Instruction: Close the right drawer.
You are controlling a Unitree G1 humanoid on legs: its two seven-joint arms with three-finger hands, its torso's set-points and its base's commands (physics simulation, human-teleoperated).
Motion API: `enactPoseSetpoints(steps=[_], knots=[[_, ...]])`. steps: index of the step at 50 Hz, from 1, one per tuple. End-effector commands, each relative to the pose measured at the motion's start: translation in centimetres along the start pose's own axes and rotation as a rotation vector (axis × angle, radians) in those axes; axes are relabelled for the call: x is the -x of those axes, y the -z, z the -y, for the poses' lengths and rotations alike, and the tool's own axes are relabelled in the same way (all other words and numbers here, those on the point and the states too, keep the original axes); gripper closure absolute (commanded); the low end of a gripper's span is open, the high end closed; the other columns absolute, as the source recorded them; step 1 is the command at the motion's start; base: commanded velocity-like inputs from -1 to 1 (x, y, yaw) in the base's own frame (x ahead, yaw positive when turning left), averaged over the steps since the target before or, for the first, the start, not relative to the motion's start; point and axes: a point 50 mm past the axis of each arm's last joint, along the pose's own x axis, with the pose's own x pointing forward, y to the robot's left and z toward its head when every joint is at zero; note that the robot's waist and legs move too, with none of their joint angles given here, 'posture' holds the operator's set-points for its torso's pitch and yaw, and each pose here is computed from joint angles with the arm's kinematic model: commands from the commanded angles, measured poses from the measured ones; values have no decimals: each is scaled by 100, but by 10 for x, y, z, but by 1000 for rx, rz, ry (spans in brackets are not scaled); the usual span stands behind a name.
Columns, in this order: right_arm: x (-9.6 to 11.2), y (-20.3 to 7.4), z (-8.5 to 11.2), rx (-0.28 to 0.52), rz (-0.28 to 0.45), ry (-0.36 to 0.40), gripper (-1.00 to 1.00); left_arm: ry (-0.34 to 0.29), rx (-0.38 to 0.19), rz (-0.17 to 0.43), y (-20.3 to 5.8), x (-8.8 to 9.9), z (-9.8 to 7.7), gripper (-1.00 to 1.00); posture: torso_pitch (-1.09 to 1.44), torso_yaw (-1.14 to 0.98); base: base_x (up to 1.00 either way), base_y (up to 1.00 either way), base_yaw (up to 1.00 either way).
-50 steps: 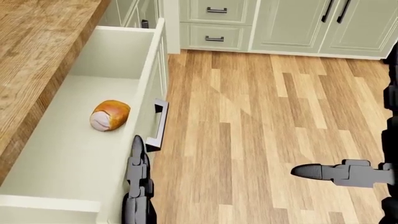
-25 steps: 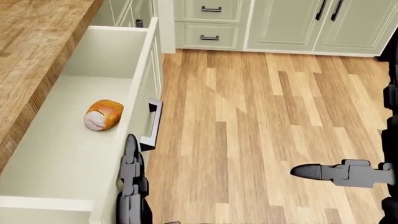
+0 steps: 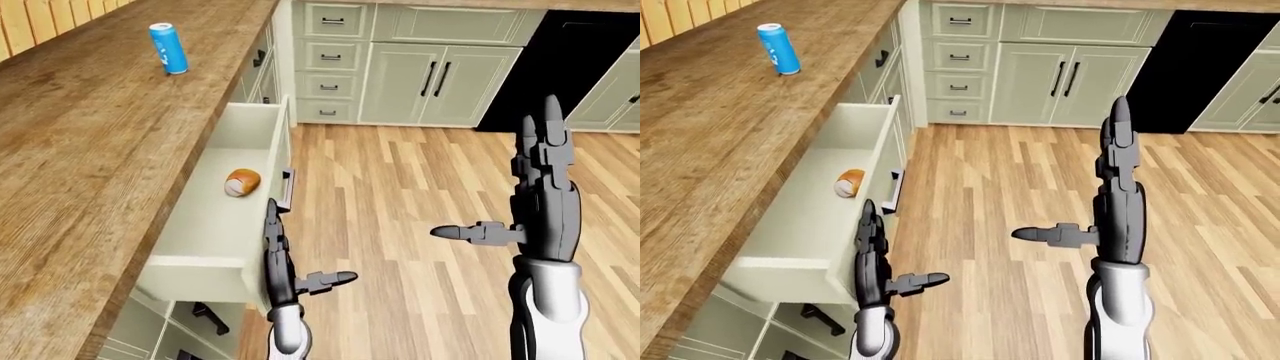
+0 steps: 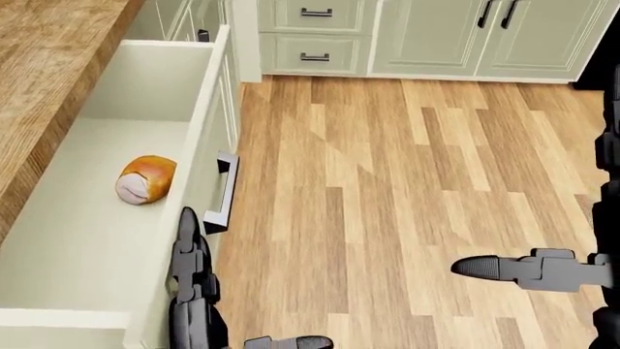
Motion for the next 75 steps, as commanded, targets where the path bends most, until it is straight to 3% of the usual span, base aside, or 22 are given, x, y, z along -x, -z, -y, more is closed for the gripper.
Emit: enactPoseSetpoints(steps=[1,19,32,75], knots=[[-5,-13,3,10,79,14,-100,-79,55,108,-20,-8,-8,-100,0,0,0,0,0],[-5,-12,3,8,78,12,-100,-159,84,119,-24,-13,-17,-100,0,0,0,0,0],[-5,-11,2,8,76,9,-100,-171,104,112,-23,-17,-21,-100,0,0,0,0,0],[-5,-8,0,11,72,4,-100,-362,171,45,-14,-44,-74,-100,0,0,0,0,0]])
